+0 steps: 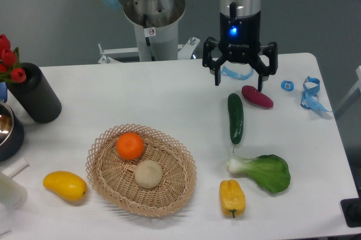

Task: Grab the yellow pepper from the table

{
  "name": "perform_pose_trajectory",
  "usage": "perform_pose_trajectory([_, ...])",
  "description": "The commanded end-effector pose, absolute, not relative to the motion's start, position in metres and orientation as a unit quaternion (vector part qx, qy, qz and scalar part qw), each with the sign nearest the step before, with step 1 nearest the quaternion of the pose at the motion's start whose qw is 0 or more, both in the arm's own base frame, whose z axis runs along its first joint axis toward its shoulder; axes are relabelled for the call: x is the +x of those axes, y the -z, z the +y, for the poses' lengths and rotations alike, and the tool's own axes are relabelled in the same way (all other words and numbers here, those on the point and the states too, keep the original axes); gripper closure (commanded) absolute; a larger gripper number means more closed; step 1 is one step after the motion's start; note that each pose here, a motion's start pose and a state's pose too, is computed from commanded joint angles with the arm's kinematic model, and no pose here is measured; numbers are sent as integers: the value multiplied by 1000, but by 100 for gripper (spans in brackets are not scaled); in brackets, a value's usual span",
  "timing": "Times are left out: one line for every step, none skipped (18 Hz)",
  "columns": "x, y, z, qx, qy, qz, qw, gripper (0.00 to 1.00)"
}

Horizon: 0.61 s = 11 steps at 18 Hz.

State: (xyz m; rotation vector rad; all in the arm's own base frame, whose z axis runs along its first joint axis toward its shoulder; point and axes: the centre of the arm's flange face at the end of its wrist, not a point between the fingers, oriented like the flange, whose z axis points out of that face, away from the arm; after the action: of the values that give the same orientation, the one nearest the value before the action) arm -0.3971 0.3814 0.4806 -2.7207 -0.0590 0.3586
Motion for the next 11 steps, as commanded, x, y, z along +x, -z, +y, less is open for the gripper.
perform_pose_trajectory([-397,-478,383,-972,-126,-21,196,0])
perform_pose_trajectory([-395,-474,389,-973,-119,-25,196,0])
perform_pose_trajectory([-395,-472,392,-973,-115,-39,198,0])
perform_pose_trajectory([-397,-471,396,-972,-109,-59,201,0])
perform_pose_trajectory([-397,-469,404,-971,-100,-77,205,0])
perform_pose_trajectory([-396,-469,412,-969,-94,-89,210,0])
perform_pose_trajectory([-398,-467,417,-968,-89,-103,211,0])
perform_pose_trajectory([-402,-466,422,-967,-85,-116,213,0])
perform_pose_trajectory([-404,-465,430,-965,-80,-127,214,0])
perform_pose_trajectory([-405,-465,440,-963,-75,-141,217,0])
perform_pose_trajectory([-407,-465,450,-960,-67,-158,221,0])
